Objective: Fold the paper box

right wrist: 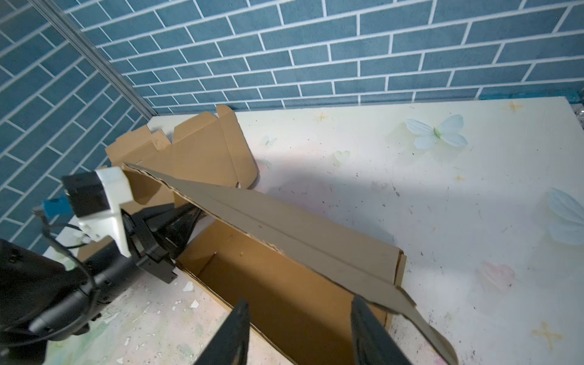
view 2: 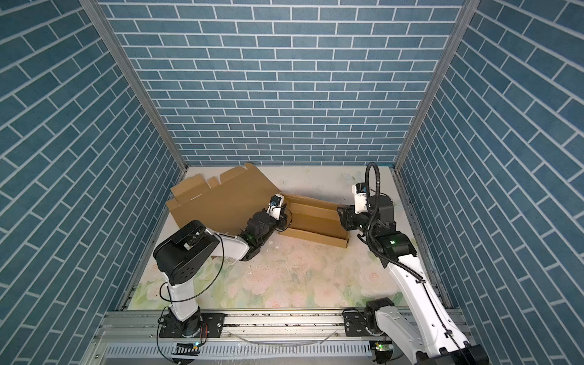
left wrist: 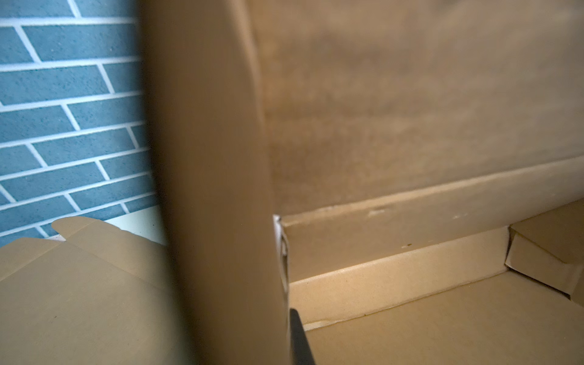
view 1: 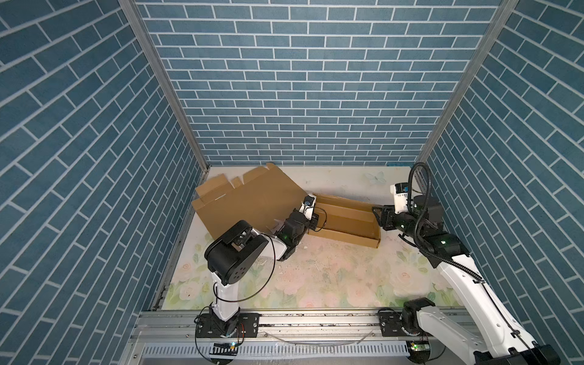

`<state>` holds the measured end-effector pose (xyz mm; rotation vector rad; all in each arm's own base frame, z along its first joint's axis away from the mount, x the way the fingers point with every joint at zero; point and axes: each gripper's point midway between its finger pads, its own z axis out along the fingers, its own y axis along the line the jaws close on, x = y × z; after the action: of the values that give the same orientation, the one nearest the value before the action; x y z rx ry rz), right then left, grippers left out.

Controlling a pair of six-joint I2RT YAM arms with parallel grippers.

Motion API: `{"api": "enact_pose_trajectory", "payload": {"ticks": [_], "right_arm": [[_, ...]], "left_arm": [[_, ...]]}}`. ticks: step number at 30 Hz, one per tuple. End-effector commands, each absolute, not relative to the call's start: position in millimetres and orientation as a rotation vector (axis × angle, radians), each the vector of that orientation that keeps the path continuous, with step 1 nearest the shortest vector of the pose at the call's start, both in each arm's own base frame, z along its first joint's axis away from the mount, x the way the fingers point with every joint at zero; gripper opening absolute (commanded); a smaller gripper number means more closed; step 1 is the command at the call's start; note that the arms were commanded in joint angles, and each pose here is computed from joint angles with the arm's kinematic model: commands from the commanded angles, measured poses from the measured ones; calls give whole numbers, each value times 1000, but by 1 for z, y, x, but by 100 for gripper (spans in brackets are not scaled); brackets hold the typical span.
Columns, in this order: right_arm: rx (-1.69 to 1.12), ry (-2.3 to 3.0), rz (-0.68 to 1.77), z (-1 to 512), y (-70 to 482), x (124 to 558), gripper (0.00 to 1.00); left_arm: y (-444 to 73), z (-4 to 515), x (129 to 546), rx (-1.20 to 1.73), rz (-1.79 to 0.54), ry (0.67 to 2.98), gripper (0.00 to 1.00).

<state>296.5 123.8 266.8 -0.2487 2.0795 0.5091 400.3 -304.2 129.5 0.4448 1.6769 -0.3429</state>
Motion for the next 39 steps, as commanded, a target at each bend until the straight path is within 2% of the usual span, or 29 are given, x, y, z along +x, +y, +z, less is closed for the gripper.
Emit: {"api": "enact_pose_trajectory", "payload": {"ticks": [1, 7, 13, 18, 22, 25, 32, 36, 39], "right_arm": [[-232, 2129, 539, 286, 127, 296, 50], [-182, 2285, 549, 284, 140, 333, 40], [-226, 2353, 634, 267, 177, 364, 37], [-204, 2398, 715, 233, 196, 366, 35], [-184, 2412, 728, 215, 204, 364, 34], [-194, 2432, 717, 204, 208, 361, 33], [-292, 2468, 683, 183, 213, 357, 33], [-414, 2509, 661, 163, 216, 349, 33], [-485, 2520, 663, 152, 217, 342, 33]], "left_arm": [[-294, 73, 389, 533, -281, 1812, 4], [-295, 72, 386, 550, -299, 1784, 8], [-292, 72, 381, 537, -316, 1799, 12], [-287, 72, 377, 524, -319, 1803, 14], [-283, 79, 373, 508, -326, 1796, 21], [-271, 98, 368, 466, -312, 1781, 28], [-214, 153, 366, 302, -197, 1853, 34], [-182, 187, 380, 185, -255, 1896, 41], [-183, 212, 398, 213, -352, 1939, 45]]}}
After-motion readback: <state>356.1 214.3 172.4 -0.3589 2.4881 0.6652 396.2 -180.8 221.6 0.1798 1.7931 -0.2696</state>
